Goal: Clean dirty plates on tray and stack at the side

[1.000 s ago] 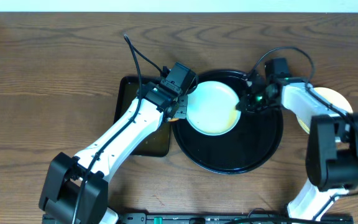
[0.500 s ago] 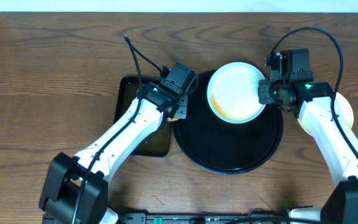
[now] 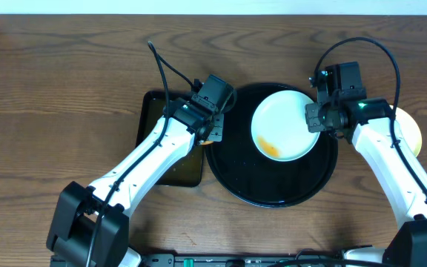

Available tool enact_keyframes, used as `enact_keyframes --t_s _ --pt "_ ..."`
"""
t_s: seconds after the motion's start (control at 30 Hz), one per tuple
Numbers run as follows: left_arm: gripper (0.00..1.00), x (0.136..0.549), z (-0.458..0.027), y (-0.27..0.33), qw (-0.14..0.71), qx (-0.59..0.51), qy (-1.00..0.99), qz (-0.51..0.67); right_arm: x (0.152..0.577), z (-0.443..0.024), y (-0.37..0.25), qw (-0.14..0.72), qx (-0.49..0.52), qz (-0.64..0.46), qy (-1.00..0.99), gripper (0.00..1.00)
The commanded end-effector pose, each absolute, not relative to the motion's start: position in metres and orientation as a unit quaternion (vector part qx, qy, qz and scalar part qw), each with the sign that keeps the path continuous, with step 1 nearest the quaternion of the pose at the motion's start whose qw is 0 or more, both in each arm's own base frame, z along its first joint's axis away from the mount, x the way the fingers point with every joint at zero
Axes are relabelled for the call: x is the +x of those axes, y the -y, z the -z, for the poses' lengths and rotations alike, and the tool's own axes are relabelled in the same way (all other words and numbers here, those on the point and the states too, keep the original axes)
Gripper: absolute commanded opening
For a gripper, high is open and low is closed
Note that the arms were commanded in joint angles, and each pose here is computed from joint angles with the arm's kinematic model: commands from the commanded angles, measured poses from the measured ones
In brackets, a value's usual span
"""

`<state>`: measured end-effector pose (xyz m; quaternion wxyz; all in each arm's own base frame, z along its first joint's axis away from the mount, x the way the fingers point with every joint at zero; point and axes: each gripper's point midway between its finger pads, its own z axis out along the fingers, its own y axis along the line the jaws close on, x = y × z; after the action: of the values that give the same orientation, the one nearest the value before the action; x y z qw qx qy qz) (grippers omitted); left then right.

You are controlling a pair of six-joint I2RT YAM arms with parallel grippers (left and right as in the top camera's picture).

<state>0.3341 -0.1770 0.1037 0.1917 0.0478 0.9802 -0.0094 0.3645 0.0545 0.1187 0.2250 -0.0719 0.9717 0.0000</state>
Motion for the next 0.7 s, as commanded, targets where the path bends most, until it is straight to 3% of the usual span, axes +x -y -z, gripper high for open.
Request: enact_keyframes --t_s 0.0,0.23,0.5,0.67 --pt "0.08 0.335 -0.104 0.173 0.195 0.040 -0.980 0.002 0.365 -0.124 -0.074 0.231 -0.046 -0.063 -0.970 0.01" --pt "0.08 0.335 -0.104 0.173 0.195 0.040 -0.980 0.002 0.360 -0.124 -0.096 0.212 -0.002 -0.137 -0.968 0.01" --pt "0.08 0.335 -0.104 0.173 0.195 0.040 -0.980 0.002 0.366 -0.121 -0.076 0.221 0.015 -0.093 -0.971 0.01" --pt "0.08 0.335 -0.104 0.173 0.195 0.040 -0.980 0.002 0.375 -0.125 -0.076 0.248 -0.060 -0.070 -0.964 0.01"
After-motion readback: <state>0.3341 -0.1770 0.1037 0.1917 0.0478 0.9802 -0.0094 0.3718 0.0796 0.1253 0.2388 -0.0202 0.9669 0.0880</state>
